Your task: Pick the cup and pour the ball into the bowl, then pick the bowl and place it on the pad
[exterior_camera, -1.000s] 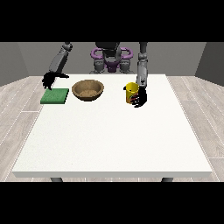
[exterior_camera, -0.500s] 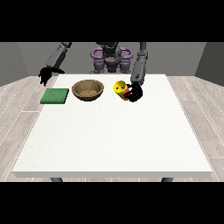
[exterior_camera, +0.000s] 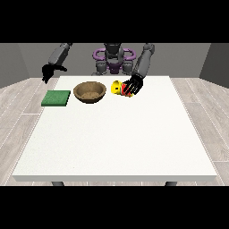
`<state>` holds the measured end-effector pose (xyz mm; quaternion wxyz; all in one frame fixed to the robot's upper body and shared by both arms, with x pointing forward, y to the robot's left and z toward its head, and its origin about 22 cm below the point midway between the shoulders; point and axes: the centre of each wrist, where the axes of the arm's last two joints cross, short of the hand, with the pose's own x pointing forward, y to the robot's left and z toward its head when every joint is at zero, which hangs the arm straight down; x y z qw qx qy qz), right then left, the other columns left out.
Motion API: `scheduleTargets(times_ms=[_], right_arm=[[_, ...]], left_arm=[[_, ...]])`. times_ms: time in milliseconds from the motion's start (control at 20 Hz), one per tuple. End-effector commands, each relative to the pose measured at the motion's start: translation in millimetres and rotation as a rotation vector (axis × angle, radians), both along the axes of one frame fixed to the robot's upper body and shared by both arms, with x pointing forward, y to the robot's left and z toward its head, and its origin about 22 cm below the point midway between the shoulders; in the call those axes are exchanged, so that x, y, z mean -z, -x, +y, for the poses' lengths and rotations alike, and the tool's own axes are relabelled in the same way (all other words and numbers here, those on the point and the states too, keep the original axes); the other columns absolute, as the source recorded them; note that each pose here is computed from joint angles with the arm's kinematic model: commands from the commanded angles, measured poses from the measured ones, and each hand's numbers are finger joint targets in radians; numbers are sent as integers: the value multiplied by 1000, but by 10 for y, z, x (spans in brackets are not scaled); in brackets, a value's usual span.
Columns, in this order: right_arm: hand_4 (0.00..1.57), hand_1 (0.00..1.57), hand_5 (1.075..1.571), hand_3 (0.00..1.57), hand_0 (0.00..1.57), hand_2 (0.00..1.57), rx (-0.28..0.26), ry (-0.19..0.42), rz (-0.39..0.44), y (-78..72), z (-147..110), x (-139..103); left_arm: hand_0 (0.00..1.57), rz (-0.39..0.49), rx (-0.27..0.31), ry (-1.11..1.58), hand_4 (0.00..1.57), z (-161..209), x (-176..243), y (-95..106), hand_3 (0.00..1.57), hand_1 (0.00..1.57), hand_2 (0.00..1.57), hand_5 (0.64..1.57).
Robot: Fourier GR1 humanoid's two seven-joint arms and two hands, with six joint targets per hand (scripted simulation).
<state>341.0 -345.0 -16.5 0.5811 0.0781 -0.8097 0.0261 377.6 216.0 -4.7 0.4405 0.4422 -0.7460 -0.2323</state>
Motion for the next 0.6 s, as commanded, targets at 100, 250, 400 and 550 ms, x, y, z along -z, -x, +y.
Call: scheduleTargets(times_ms=[100, 250, 400, 550], right_arm=[[384, 0, 1549, 212, 0, 227, 88, -10, 90, 135, -156, 242], [372, 0, 1547, 125, 0, 228, 157, -19, 118, 362, -463, 350], [382, 0, 1541, 189, 0, 268, 204, -20, 216, 666, -513, 647], [402, 0, 1538, 217, 0, 292, 220, -31, 225, 671, -399, 730]], left_arm=[[1400, 63, 58, -263, 1054, -622, -120, -104, 1571, 1400, 1571, 1565], [1400, 127, 114, -323, 1054, -876, -71, -9, 1571, 1400, 1571, 1565], [1346, 167, 155, -466, 940, -1073, -125, 13, 1571, 1346, 1571, 1548], [1170, 207, 189, -532, 910, -1368, -361, -40, 1493, 1170, 1571, 1535]])
